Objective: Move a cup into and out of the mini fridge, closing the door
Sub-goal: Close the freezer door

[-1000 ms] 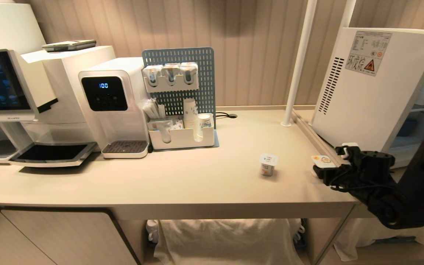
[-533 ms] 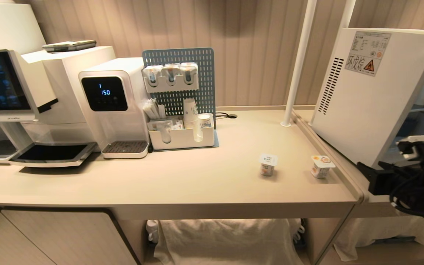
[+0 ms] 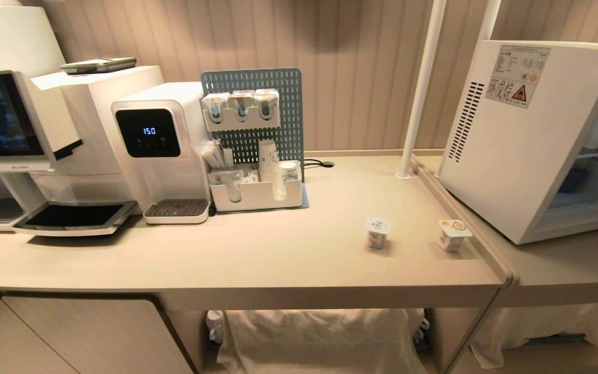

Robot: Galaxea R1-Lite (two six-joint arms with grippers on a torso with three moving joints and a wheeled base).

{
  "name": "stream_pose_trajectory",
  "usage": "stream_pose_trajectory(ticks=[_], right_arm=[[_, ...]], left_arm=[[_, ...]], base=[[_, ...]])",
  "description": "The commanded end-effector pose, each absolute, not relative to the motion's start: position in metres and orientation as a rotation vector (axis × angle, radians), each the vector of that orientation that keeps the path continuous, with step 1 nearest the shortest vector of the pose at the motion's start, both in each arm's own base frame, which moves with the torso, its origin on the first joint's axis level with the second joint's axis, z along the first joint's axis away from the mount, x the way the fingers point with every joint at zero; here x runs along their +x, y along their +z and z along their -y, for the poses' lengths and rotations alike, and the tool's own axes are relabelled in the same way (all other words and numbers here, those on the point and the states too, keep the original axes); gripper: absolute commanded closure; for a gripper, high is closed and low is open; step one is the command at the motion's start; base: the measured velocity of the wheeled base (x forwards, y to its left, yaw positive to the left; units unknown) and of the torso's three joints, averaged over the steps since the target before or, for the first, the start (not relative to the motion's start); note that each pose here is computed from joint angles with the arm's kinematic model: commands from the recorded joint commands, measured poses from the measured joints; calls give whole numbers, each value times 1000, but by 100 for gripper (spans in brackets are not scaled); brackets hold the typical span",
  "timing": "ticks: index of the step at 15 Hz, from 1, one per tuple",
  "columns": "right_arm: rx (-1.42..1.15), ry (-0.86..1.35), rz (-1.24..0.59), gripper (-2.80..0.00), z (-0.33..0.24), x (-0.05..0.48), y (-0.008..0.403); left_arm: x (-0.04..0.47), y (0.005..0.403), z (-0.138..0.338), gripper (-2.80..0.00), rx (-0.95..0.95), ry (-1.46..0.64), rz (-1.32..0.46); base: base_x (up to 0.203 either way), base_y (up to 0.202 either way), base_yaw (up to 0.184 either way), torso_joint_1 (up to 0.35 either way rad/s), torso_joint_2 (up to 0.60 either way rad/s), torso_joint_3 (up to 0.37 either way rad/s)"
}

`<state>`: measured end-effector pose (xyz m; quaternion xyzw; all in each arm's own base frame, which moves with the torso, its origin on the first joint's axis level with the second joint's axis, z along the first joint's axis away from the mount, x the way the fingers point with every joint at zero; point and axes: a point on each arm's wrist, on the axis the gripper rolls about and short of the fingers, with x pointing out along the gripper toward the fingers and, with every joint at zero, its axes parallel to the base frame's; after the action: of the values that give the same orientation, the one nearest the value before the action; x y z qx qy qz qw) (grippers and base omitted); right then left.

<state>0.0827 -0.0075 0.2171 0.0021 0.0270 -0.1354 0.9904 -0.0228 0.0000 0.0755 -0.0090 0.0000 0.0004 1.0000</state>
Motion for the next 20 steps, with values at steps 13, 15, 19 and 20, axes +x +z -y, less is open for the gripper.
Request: stream_pose_trajectory(ticks=[13,15,19,20], right_arm=[[-45,13,-69,0,0,-25,73],[-40,14,-78,0,0,-26,75],[-29,10,-78,0,0,-26,75],[-29,11,-80,0,0,-26,75]], left_arm=[[-23,76,0,0,-18,2,-2],[-23,76,0,0,-18,2,-2],[-23,76,0,0,-18,2,-2],[-23,76,0,0,-18,2,-2]], base=[[0,0,0,0,0,0],[0,0,0,0,0,0],[0,0,0,0,0,0],[0,0,0,0,0,0]])
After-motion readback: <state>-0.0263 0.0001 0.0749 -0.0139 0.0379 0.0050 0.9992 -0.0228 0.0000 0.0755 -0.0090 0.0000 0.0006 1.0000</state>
